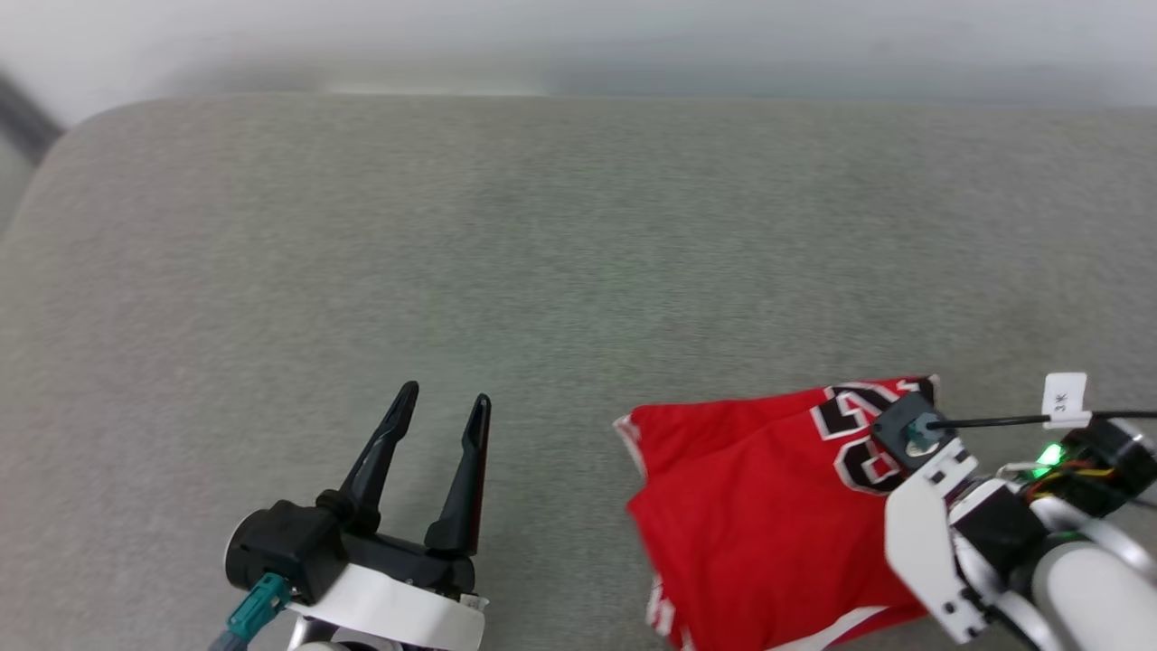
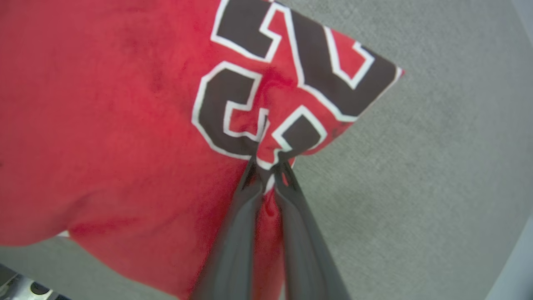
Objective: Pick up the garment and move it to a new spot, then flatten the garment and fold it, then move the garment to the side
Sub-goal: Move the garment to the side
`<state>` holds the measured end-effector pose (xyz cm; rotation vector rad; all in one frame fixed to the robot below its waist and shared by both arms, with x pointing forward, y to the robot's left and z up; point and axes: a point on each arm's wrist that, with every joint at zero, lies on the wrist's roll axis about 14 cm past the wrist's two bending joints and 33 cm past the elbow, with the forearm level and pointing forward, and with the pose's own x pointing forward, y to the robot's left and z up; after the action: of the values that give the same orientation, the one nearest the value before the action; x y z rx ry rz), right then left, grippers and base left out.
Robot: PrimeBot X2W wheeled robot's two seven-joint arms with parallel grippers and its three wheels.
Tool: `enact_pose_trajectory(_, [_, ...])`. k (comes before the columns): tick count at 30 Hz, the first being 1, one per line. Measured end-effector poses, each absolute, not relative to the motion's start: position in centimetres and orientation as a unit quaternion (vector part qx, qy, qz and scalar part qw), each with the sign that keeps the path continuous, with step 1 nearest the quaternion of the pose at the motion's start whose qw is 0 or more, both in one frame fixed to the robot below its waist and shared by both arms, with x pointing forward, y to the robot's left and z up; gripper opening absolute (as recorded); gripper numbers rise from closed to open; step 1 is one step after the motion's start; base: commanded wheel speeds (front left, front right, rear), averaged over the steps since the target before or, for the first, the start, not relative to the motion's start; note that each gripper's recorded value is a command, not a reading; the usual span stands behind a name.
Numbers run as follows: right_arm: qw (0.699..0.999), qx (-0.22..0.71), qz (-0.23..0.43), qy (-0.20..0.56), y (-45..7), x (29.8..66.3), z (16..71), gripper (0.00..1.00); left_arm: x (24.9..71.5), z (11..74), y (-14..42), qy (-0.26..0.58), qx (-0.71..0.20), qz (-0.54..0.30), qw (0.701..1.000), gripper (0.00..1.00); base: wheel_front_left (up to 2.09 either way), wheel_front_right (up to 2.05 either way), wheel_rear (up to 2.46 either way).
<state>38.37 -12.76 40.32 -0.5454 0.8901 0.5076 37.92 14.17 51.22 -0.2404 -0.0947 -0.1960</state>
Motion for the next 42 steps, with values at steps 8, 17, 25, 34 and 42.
enact_pose_trajectory(8, [0.815,-0.367,0.145,0.424,-23.5,38.8,43.4,0.0,40.0,50.9,7.4,-0.041,-0.145,-0.196,0.969,1.0,0.0,0.0,0.0])
enact_pose_trajectory(17, [0.792,-0.399,-0.006,0.462,-36.7,40.0,44.9,0.0,43.5,48.6,1.4,-0.024,-0.162,-0.287,0.944,1.0,0.0,0.0,0.0])
enact_pose_trajectory(25, [0.76,-0.408,-0.091,0.497,-44.0,40.1,43.5,0.0,45.8,46.2,-0.1,-0.017,-0.169,-0.314,0.934,1.0,0.0,0.0,0.0])
enact_pose_trajectory(34, [0.73,-0.411,-0.147,0.525,-49.8,39.8,41.5,0.0,47.1,44.3,-0.3,-0.016,-0.169,-0.323,0.931,1.0,0.0,0.0,0.0])
enact_pose_trajectory(42, [0.741,-0.396,-0.173,0.514,-50.6,40.6,40.9,0.12,47.4,44.1,0.1,-0.017,-0.162,-0.32,0.933,1.0,0.0,0.0,0.0])
